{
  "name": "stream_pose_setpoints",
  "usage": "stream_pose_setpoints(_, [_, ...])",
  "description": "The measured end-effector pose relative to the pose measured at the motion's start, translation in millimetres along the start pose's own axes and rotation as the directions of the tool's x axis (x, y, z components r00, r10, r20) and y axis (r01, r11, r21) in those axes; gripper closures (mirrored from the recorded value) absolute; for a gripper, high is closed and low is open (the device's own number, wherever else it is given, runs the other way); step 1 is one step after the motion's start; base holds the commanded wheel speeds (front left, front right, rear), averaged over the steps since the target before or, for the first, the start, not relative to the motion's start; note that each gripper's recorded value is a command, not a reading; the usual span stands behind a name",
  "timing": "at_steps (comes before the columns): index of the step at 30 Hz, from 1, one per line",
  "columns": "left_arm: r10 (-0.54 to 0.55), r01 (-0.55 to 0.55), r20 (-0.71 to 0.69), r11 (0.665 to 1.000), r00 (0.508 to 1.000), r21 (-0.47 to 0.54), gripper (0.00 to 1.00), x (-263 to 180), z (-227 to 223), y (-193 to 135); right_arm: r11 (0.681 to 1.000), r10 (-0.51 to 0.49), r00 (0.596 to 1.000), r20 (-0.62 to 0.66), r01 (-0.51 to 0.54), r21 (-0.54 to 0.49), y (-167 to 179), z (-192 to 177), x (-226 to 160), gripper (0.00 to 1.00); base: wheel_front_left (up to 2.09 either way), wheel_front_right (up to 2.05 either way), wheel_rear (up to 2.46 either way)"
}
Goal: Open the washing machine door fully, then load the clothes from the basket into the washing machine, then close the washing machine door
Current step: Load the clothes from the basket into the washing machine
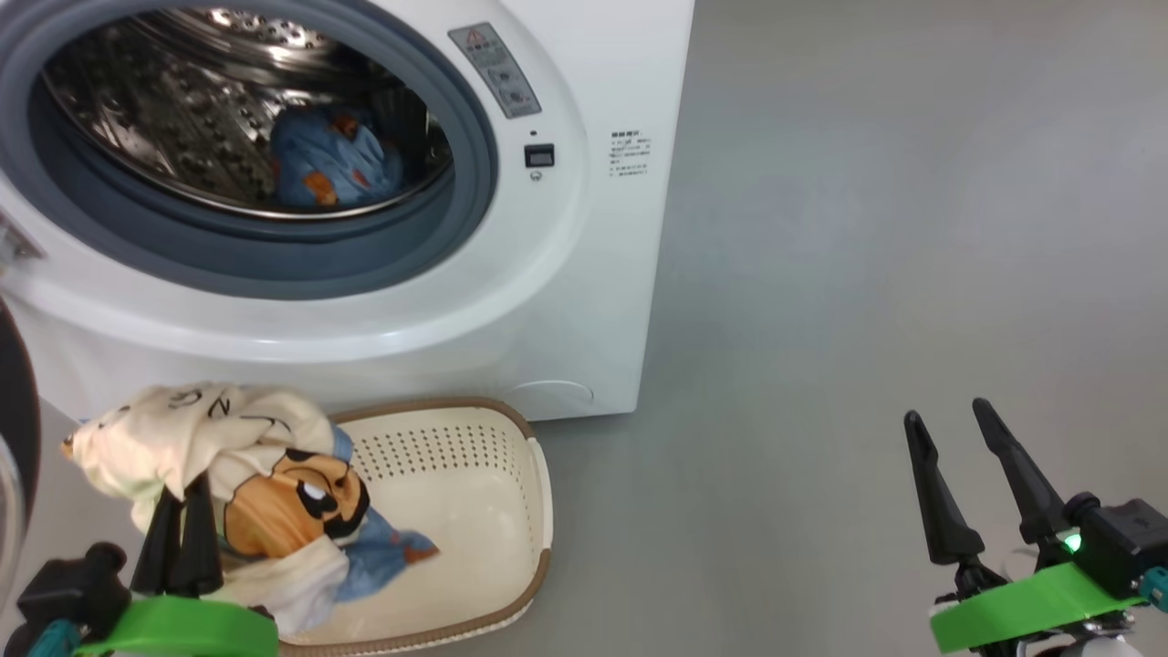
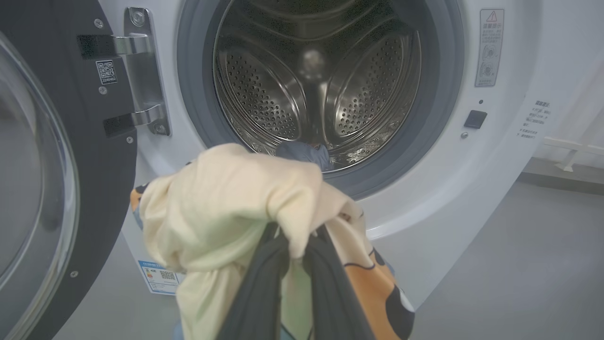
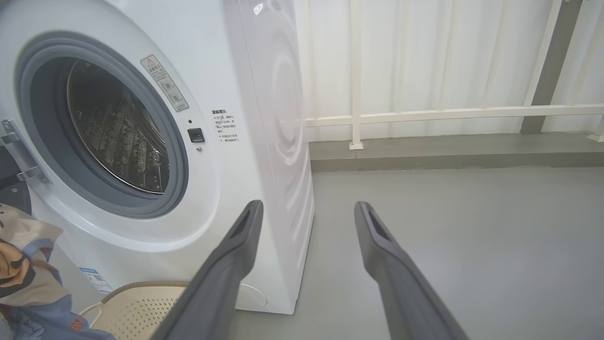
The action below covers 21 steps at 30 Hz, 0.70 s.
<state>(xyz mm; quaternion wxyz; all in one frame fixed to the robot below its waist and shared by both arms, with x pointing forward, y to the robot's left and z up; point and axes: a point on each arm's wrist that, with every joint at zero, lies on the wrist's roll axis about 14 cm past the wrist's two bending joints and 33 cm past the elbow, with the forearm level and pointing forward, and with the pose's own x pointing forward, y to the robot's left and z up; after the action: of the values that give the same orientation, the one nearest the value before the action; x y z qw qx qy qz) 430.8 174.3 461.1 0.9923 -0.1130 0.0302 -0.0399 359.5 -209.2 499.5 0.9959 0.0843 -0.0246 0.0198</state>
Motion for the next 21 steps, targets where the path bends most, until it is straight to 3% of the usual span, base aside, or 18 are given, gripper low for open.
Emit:
stream_pose_setpoints(9, [0.023,-0.023,0.050,1.000,0.998,-0.005,1.00,-20.0,14.2,3.7,1.000,-0.005,1.000,0.023,0.005,-0.001,-1.8,7.4,-3.2,0.00,0.00,0.00,0.00])
stream_pose_setpoints(21, [0.000,0.000,0.064,1.000,0.998,-0.005,1.00,1.3,17.5,-2.4,1.000,-0.027,0.999,-0.020,0.027,0.003,-6.9,-6.2,-5.2,0.00,0.00,0.00,0.00])
